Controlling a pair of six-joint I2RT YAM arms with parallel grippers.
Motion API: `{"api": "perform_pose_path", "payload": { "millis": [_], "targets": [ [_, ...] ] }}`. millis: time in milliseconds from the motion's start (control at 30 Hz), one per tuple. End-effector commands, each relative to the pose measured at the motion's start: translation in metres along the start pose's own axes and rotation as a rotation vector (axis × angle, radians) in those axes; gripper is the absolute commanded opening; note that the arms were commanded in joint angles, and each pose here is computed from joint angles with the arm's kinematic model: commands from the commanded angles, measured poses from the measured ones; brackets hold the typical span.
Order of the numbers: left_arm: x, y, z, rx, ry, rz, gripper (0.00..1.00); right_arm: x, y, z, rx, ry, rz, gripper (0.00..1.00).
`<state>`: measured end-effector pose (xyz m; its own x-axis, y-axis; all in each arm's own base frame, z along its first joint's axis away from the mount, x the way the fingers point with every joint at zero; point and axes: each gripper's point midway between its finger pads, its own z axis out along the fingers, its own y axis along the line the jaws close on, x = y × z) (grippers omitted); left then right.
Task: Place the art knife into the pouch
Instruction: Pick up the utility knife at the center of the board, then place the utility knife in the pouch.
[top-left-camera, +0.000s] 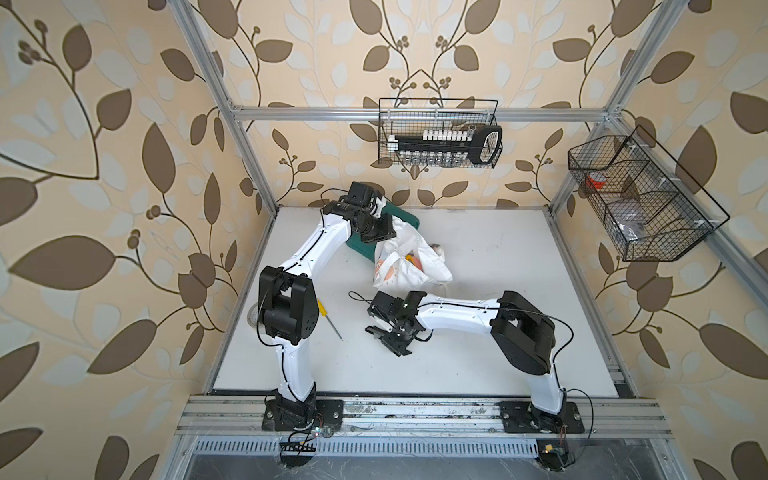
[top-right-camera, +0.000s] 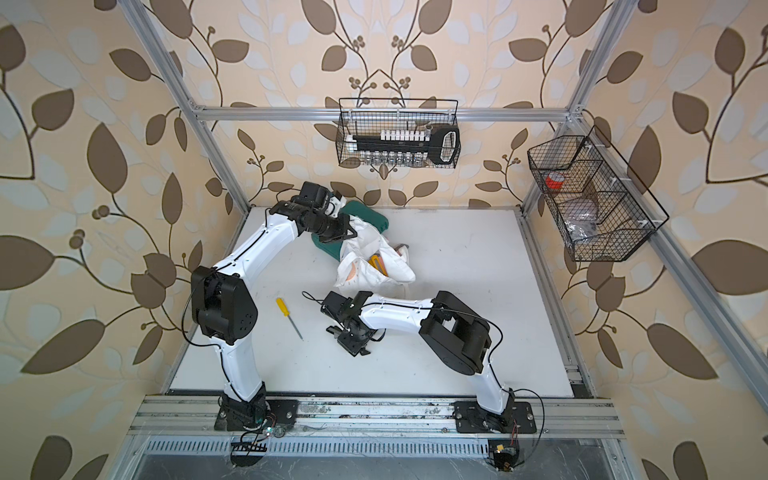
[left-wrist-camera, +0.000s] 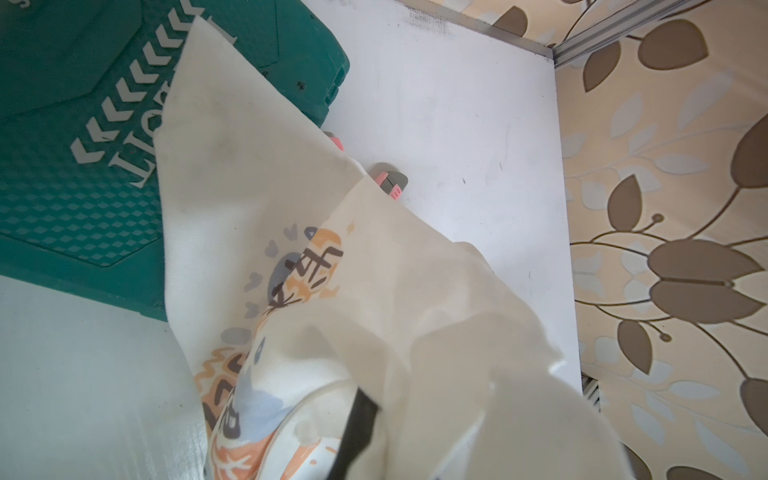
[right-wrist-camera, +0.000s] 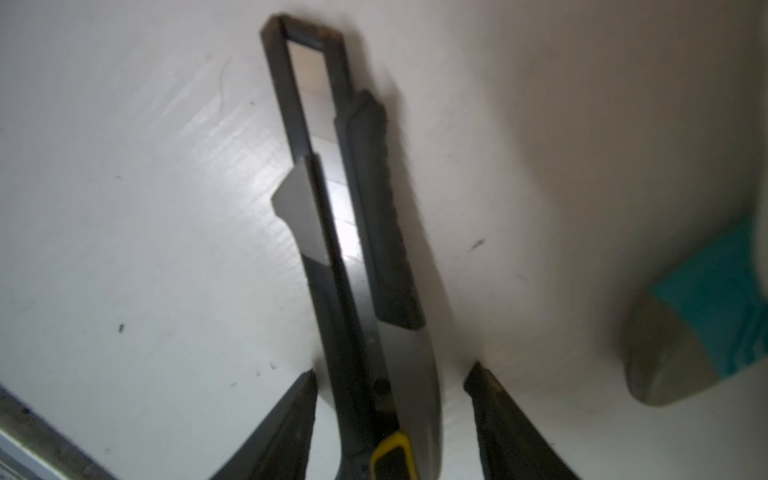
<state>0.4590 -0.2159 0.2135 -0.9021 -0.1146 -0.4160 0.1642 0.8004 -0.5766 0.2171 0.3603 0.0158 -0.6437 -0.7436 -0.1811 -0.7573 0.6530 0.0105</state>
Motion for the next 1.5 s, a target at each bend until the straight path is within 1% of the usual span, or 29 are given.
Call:
{"api": "perform_pose_path", "payload": {
  "millis": [0,67,133,200,267,333,433,633,733,833,967,1233,1333,1467],
  "targets": [
    [-0.009,0.001,-0.006,0.011,-0.030,0.016,0.00,0.008,-0.001,0.016,-0.018,0.041,0.001,0.48],
    [-0.009,0.002,-0.005,0.011,-0.030,0.014,0.00,0.012,0.000,0.016,-0.028,0.047,0.006,0.39],
    [-0.009,0.002,-0.004,0.012,-0.027,0.014,0.00,0.016,0.000,0.014,-0.030,0.051,0.011,0.36],
    [-0.009,0.002,-0.004,0.014,-0.027,0.010,0.00,0.020,-0.001,0.012,-0.023,0.053,0.015,0.28],
    [-0.009,0.002,-0.003,0.014,-0.026,0.010,0.00,0.023,-0.002,0.007,-0.025,0.052,0.022,0.26],
    [-0.009,0.002,-0.003,0.013,-0.025,0.009,0.00,0.025,-0.003,-0.002,-0.019,0.039,0.029,0.26],
    [-0.009,0.002,-0.003,0.010,-0.026,0.011,0.00,0.027,-0.002,-0.027,-0.012,0.002,0.034,0.27],
    [-0.010,0.002,-0.002,0.013,-0.024,0.008,0.00,0.031,-0.009,-0.090,0.011,-0.083,0.072,0.28],
    [-0.009,0.002,-0.002,0.013,-0.022,0.007,0.00,0.033,-0.022,-0.121,0.066,-0.125,0.096,0.29],
    [-0.009,0.002,-0.002,0.016,-0.021,0.005,0.00,0.027,-0.038,-0.152,0.102,-0.170,0.140,0.30],
    [-0.008,0.002,-0.003,0.015,-0.019,0.006,0.00,0.017,-0.059,-0.182,0.131,-0.228,0.189,0.32],
    [-0.006,0.000,-0.007,0.017,-0.020,0.009,0.00,-0.006,-0.105,-0.218,0.159,-0.299,0.285,0.32],
    [-0.005,-0.001,-0.009,0.015,-0.022,0.012,0.00,-0.013,-0.121,-0.222,0.160,-0.308,0.311,0.33],
    [-0.003,-0.001,-0.011,0.016,-0.023,0.011,0.00,-0.024,-0.140,-0.218,0.152,-0.303,0.335,0.33]
  ]
}}
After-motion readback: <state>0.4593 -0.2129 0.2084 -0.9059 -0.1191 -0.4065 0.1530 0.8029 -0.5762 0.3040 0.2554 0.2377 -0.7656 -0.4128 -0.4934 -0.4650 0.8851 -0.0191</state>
